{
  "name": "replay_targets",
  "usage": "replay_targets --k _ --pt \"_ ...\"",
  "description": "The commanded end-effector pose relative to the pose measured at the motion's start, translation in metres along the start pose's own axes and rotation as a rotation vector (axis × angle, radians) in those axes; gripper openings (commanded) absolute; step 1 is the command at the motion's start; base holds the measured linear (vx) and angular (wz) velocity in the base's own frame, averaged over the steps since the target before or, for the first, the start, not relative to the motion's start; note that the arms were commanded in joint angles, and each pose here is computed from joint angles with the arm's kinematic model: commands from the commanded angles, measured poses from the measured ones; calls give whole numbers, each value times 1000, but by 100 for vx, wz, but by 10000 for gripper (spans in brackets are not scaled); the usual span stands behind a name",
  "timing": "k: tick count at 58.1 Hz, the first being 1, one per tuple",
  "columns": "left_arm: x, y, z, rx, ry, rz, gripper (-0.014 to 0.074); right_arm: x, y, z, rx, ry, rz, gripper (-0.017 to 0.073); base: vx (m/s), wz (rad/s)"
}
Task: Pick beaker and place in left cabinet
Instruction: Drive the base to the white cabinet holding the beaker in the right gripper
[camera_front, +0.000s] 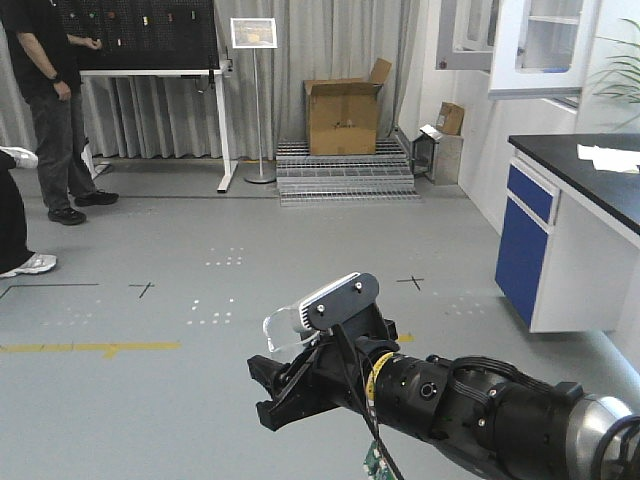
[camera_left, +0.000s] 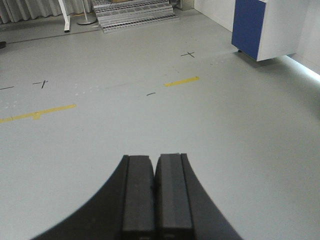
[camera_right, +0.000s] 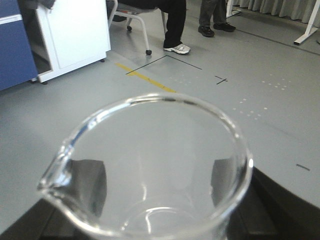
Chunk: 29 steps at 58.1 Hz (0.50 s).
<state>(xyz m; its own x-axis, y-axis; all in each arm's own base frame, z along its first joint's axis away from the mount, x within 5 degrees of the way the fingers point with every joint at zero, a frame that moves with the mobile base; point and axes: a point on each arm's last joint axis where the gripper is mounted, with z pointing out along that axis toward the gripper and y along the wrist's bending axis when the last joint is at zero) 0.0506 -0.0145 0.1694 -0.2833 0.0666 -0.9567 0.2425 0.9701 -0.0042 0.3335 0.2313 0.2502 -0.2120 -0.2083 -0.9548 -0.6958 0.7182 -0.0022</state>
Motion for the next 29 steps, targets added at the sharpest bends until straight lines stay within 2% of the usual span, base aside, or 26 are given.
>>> replay_targets --k 1,29 --pt "-14 0 -3 -2 -111 -9 -6 -34 2 -13 -25 -141 -3 225 73 4" --pt "-14 0 -3 -2 -111 -9 -6 -34 2 -13 -25 -141 -3 225 75 5"
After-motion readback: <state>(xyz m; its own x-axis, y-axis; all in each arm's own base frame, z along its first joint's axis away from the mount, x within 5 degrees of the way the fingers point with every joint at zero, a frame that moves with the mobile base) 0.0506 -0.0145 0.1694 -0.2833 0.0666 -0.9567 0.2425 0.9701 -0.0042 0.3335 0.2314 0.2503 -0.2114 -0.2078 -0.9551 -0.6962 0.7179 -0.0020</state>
